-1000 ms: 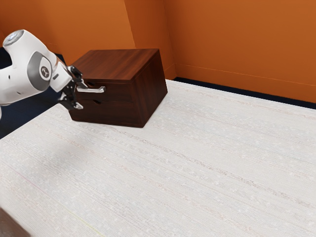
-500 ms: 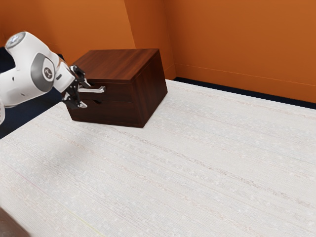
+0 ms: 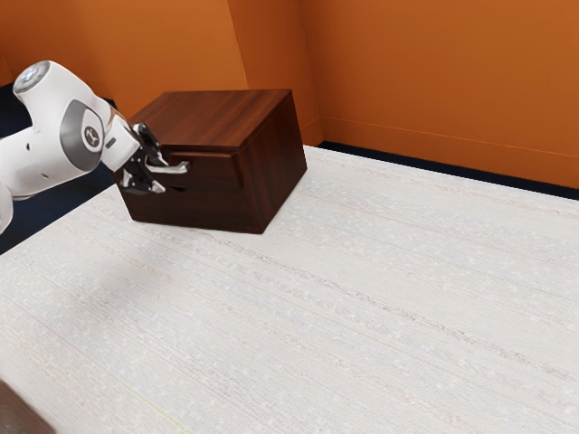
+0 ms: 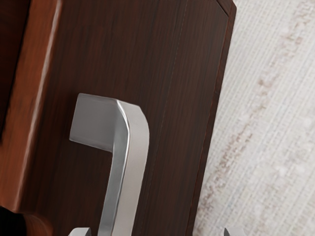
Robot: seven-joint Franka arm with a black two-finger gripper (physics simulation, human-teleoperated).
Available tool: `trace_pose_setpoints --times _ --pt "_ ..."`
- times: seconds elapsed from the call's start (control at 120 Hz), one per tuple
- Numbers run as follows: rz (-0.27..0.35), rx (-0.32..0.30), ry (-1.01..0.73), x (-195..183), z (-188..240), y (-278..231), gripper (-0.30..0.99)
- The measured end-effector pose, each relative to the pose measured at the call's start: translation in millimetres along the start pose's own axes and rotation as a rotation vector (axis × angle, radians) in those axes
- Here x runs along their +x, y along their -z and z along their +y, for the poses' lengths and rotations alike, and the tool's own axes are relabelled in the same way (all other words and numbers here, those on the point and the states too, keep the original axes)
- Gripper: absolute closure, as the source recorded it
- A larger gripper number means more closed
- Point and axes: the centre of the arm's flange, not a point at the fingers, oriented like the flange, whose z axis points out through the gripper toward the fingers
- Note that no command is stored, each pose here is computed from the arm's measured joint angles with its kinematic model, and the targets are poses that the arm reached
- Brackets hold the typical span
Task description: Pull the drawer handle with one arm to open the drawer
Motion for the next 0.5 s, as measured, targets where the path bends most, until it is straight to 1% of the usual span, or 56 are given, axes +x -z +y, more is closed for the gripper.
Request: trace_pose_setpoints --times 0.142,0.233,0.5 --pt "-0.001 0.001 0.001 -1.3 0.0 0.7 0.46" --pt "-0.002 0.002 0.001 -2.1 0.1 1.6 0.49" --pt "-0.002 -0.008 0.005 -4.7 5.0 3.1 0.49"
